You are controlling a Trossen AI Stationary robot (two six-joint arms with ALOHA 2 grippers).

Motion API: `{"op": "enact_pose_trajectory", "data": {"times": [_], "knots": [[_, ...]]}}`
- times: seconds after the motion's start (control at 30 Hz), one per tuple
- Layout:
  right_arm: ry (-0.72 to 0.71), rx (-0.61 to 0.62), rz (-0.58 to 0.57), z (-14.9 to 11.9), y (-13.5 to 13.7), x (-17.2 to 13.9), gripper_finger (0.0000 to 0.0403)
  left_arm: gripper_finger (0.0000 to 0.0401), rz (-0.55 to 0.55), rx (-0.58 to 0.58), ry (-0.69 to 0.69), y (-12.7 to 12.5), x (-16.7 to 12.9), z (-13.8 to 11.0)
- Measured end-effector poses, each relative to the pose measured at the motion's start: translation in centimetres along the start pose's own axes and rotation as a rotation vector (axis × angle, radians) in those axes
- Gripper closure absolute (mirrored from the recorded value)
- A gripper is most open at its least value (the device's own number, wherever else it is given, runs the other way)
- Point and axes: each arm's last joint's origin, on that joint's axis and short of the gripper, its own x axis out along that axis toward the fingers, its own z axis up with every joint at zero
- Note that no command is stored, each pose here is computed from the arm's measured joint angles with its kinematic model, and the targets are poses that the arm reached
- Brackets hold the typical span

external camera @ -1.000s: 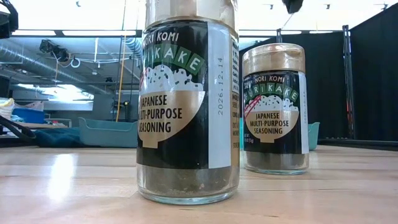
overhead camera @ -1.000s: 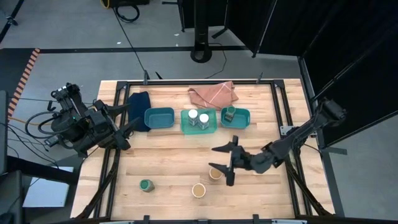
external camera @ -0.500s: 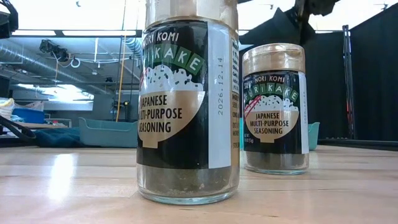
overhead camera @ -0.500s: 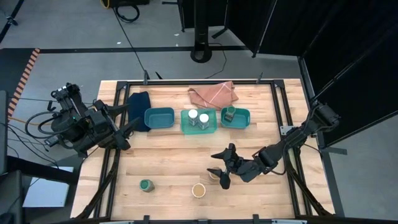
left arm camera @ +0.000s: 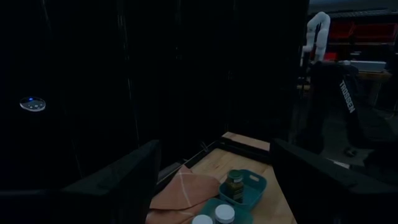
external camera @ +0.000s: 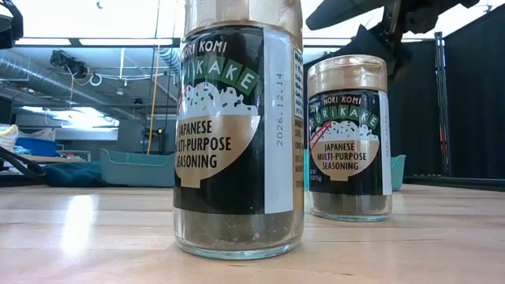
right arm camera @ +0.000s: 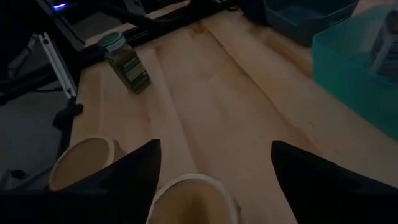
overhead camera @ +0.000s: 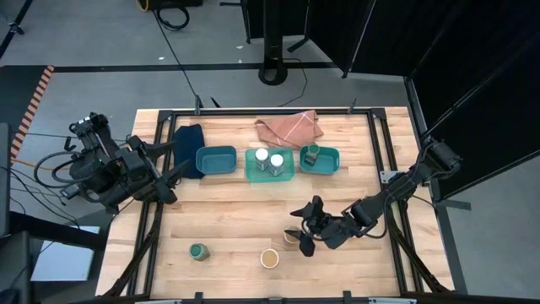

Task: Sort spices by type
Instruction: Put the top gold seasoning bottle into the blue bin

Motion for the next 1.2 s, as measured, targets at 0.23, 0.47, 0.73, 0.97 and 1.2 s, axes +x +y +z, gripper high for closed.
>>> {"op": "enact_pose_trajectory", "data": {"times": [0.23,0.47,0.73,0.97,1.2], "knots": [[0.018,0.002,0.022,-0.4,0.4,-0.4,0.0095,0.0093,0.0,0.012,0.0,0.0,0.0,-0.1],[0.043,-0.033,0.013,-0.6,0.2,-0.3,0.0095,0.0093,0.0,0.015,0.0,-0.1,0.0,-0.1],[0.034,-0.029,0.01,-0.3,0.0,-0.2,0.0096,0.0093,0.0,0.014,0.0,-0.1,0.0,-0.1],[-0.127,0.009,0.172,2.2,1.8,-0.8,0.0096,0.0093,0.0,0.019,0.0,-0.1,0.0,-0.1],[-0.126,0.012,0.212,3.0,2.6,-1.1,0.0096,0.0093,0.0,0.035,0.0,-0.1,0.0,-0.2]]}}
